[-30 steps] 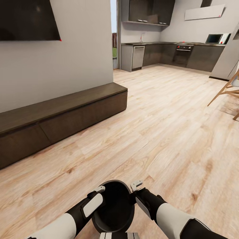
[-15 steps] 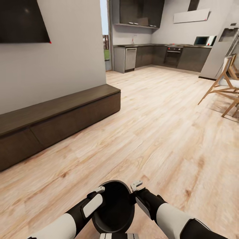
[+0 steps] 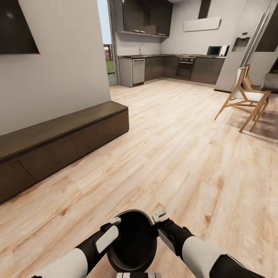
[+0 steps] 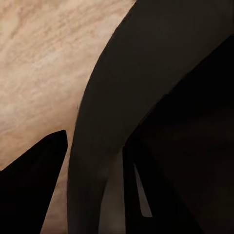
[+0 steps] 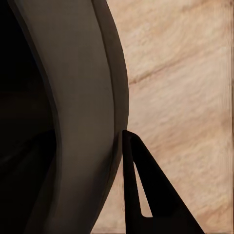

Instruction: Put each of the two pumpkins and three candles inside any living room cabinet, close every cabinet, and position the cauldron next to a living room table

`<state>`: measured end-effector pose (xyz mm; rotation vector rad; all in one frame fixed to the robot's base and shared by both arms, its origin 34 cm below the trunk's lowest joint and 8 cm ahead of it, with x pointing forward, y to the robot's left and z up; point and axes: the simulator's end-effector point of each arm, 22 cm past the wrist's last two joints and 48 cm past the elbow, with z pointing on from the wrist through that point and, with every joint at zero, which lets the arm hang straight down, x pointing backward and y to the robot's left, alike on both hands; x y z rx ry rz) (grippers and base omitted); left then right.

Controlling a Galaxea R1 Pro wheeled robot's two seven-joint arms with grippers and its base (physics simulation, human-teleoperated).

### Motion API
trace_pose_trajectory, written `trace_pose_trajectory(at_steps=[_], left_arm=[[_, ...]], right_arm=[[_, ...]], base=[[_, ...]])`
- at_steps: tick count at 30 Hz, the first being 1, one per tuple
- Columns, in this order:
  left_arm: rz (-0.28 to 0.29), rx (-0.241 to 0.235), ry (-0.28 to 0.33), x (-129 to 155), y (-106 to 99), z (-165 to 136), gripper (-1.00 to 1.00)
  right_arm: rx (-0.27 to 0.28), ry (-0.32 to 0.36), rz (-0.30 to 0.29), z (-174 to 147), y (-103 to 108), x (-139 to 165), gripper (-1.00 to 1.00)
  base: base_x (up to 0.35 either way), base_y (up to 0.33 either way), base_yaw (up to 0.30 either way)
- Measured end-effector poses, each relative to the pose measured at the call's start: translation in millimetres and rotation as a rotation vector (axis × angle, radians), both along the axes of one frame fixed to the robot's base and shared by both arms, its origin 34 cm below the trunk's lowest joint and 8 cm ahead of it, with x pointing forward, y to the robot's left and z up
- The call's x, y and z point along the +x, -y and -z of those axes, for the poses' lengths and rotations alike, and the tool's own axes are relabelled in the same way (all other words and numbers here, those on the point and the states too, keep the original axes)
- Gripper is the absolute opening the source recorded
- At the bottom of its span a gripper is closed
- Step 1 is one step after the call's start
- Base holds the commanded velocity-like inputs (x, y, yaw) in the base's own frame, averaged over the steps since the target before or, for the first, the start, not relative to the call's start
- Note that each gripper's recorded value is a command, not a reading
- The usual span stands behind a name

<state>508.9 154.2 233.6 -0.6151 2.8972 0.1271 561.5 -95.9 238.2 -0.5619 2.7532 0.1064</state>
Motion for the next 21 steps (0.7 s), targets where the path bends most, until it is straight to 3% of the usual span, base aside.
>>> trace_pose_trajectory(at_steps=[21], left_arm=[[-0.004,-0.002,0.03,10,-1,-11,-1.0]], right_arm=[[0.023,0.008,0.035,-10,0,4,-1.0]], base=[[0.0,0.0,-0.206]])
